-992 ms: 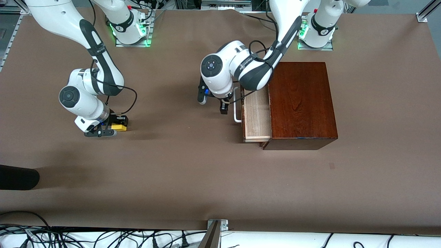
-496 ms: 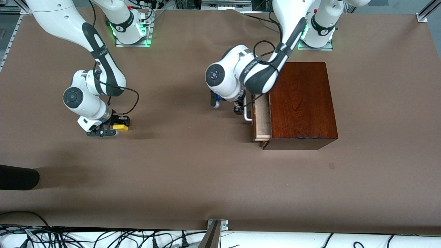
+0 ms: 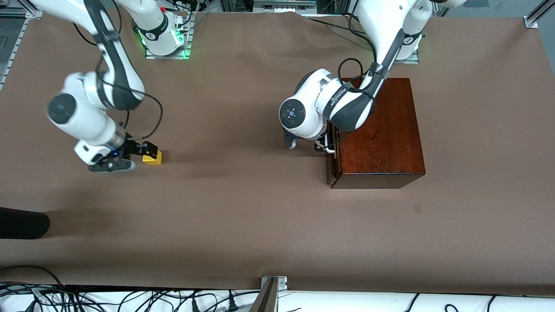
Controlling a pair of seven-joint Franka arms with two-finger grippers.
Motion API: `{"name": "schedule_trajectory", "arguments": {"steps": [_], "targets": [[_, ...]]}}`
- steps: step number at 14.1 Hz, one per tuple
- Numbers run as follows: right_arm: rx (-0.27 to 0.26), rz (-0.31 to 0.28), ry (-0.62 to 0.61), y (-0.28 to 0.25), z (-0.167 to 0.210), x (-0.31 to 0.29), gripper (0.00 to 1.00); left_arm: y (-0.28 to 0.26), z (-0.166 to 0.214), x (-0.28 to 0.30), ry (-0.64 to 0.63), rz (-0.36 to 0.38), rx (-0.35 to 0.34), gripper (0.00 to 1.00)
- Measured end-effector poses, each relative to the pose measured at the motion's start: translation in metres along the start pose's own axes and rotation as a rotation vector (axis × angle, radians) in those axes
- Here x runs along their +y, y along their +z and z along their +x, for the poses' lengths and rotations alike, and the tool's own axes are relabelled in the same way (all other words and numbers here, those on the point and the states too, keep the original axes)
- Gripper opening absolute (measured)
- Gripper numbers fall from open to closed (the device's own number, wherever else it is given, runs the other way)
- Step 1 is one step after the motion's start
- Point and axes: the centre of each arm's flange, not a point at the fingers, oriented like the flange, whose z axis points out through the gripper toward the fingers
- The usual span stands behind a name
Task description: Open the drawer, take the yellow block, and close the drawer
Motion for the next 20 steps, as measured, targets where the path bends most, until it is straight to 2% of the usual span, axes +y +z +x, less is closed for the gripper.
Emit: {"name": "schedule_trajectory", "arguments": {"steps": [5, 8, 11, 13, 16, 20], "targets": [[-0.017, 0.016, -0.050, -0.134, -0.005, -0.009, 1.00, -0.014, -0.004, 0.003, -0.007, 0.014, 0.018, 1.00], [-0.029, 0.019, -0.083, -0.191, 0.000, -0.006, 1.00, -0.066, -0.029, 0.005, -0.104, 0.048, 0.115, 1.00], [-0.050, 0.020, -0.091, -0.224, 0.000, 0.002, 1.00, -0.135, -0.114, -0.016, -0.223, 0.124, 0.229, 1.00], [-0.064, 0.018, -0.094, -0.236, -0.001, 0.002, 1.00, -0.171, -0.182, -0.021, -0.309, 0.152, 0.276, 1.00], [-0.070, 0.010, -0.081, -0.242, -0.001, 0.010, 1.00, -0.188, -0.271, -0.027, -0.466, 0.137, 0.305, 1.00], [-0.063, 0.006, -0.043, -0.246, -0.002, 0.035, 1.00, -0.196, -0.356, -0.029, -0.807, 0.113, 0.355, 1.00]]}}
